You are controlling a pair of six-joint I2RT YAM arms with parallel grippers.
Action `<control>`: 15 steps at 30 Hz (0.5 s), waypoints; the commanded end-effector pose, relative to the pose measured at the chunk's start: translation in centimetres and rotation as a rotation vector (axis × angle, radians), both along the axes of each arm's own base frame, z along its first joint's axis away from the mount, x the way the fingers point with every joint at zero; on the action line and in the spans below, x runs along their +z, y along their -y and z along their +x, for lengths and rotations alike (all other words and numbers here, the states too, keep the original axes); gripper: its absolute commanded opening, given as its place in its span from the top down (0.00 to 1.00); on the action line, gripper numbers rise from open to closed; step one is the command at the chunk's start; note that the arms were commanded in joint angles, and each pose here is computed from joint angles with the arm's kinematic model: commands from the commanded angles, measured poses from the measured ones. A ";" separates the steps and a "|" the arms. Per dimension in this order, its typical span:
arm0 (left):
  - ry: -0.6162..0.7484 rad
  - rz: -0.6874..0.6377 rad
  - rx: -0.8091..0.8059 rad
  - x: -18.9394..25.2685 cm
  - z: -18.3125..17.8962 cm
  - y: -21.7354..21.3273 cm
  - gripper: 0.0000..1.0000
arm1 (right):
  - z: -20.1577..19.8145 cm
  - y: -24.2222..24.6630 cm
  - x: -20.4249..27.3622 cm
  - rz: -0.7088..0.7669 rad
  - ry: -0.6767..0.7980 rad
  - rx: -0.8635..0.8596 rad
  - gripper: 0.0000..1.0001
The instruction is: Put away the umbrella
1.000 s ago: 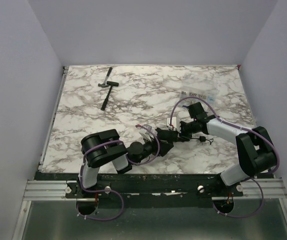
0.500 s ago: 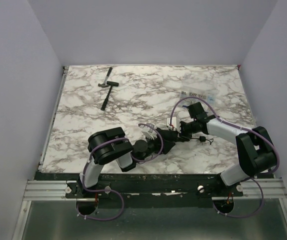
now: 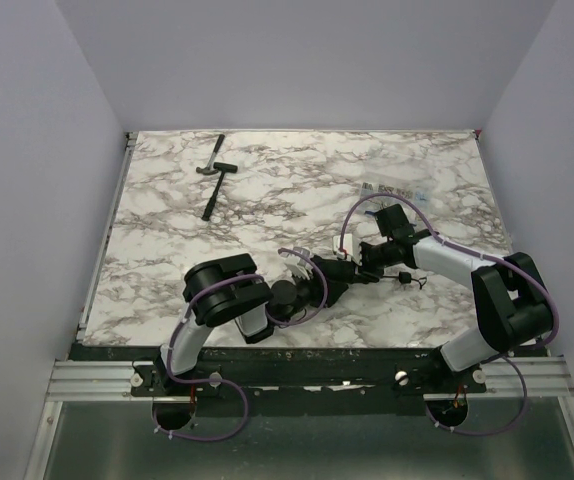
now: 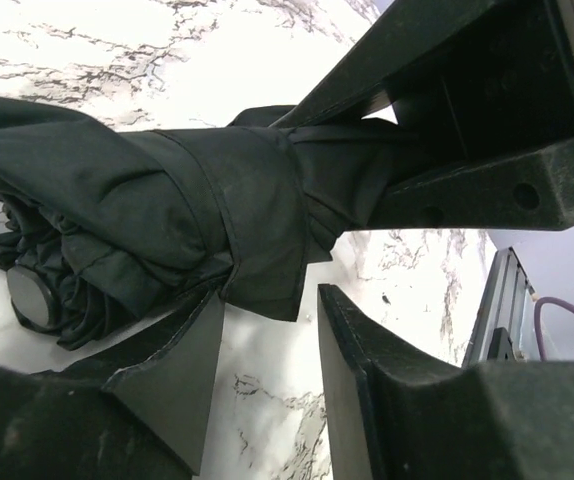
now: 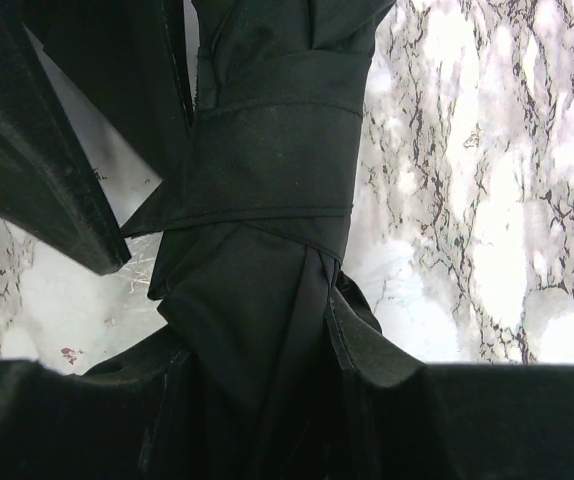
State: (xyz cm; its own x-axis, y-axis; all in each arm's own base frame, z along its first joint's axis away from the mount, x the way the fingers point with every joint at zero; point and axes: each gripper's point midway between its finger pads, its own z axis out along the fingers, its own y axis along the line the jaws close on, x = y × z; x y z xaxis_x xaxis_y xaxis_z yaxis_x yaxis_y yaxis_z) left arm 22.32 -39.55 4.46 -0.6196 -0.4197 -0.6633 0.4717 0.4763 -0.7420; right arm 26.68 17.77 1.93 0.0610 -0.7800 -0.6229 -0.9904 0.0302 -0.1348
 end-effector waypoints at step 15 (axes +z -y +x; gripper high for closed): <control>0.054 -0.009 0.009 1.1 -0.1 -0.8 0.96 | -4.4 3.6 -4.8 -0.193 -0.175 -0.014 0.99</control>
State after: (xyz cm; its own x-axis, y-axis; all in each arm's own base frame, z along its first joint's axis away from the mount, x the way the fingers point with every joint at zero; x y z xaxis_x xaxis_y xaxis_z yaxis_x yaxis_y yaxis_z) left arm 21.83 -38.81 3.45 -0.6142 -0.3728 -0.6955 0.4935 0.5063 -0.7072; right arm 26.67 17.78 1.92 0.0611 -0.7800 -0.6228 -0.9905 0.0298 -0.1345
